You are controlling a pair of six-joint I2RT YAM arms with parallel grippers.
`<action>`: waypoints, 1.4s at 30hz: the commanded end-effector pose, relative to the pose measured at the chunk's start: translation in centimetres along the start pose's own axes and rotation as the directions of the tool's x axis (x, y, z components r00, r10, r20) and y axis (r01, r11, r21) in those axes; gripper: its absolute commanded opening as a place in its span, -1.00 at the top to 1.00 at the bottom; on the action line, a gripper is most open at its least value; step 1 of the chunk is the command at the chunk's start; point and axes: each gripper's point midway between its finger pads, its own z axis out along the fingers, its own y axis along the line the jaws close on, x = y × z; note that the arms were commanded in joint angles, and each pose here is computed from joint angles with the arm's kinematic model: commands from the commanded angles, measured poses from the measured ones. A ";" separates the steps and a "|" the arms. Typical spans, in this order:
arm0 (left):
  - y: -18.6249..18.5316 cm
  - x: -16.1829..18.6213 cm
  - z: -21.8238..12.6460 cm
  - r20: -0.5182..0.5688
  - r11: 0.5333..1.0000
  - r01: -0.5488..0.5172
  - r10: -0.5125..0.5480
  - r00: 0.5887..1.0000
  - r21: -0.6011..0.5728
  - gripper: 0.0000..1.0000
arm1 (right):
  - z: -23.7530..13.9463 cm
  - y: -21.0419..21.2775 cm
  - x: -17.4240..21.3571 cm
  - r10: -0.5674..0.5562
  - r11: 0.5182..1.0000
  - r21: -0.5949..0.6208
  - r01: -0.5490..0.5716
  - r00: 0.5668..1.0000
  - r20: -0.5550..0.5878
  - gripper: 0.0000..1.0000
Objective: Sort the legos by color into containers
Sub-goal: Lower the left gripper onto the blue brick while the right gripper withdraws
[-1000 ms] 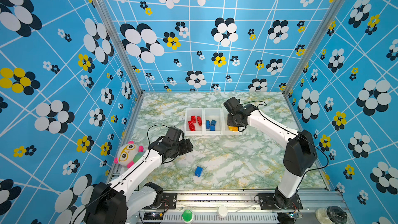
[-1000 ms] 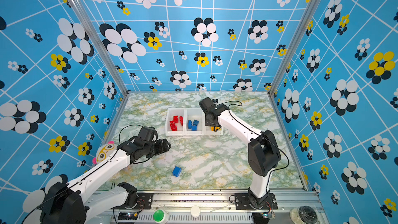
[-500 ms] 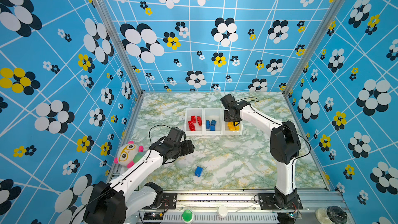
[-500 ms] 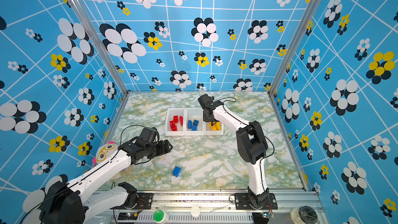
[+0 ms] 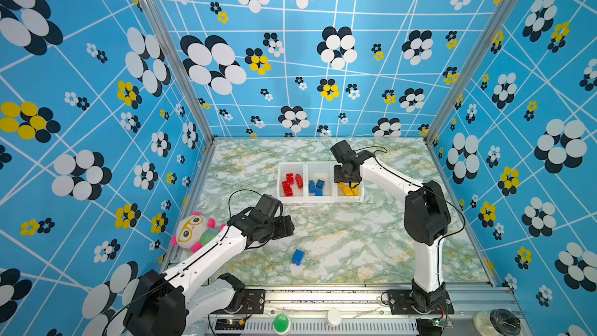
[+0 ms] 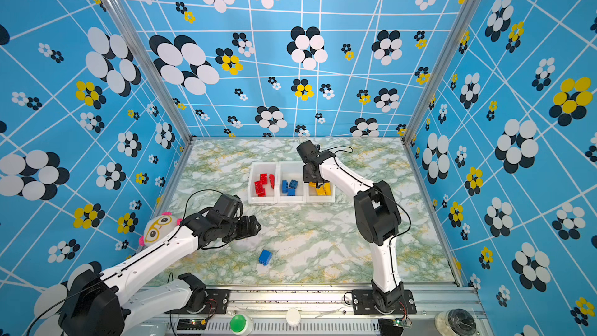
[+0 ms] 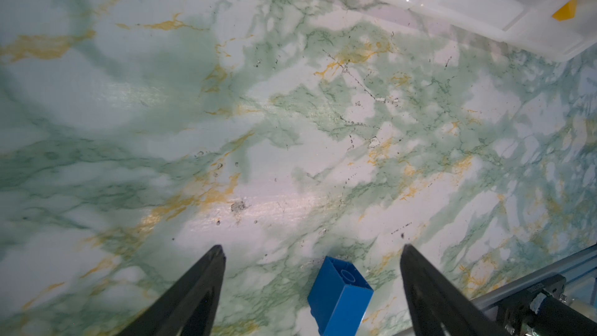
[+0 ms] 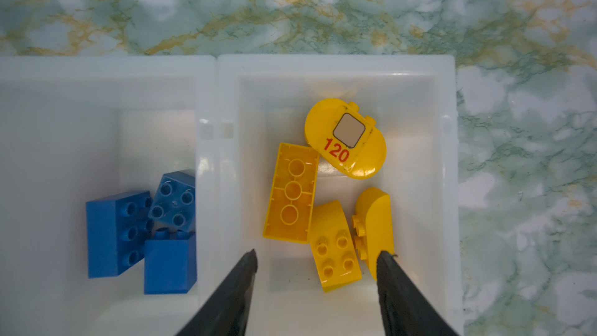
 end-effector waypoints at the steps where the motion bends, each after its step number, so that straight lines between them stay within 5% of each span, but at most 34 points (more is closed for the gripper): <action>1: -0.4 0.5 -1.3 -0.011 0.998 -0.056 0.056 0.998 -0.017 -0.73 | -3.1 -0.4 -0.3 0.035 0.998 -0.048 -0.034 0.999 0.024 -0.31; 19: -1.3 5.6 -1.0 -0.163 0.947 -0.306 0.288 0.944 -0.102 -0.73 | -8.9 -0.7 8.0 0.125 0.957 -0.255 -0.137 0.990 -0.064 -0.71; 30: -2.4 6.8 0.4 -0.218 0.885 -0.436 0.398 0.891 -0.163 -0.63 | -10.9 -2.9 14.2 0.172 0.944 -0.263 -0.197 0.978 -0.118 -0.78; 42: -3.5 7.9 2.3 -0.268 0.849 -0.498 0.446 0.854 -0.175 -0.49 | -11.3 -3.3 15.4 0.186 0.940 -0.267 -0.213 0.975 -0.122 -0.81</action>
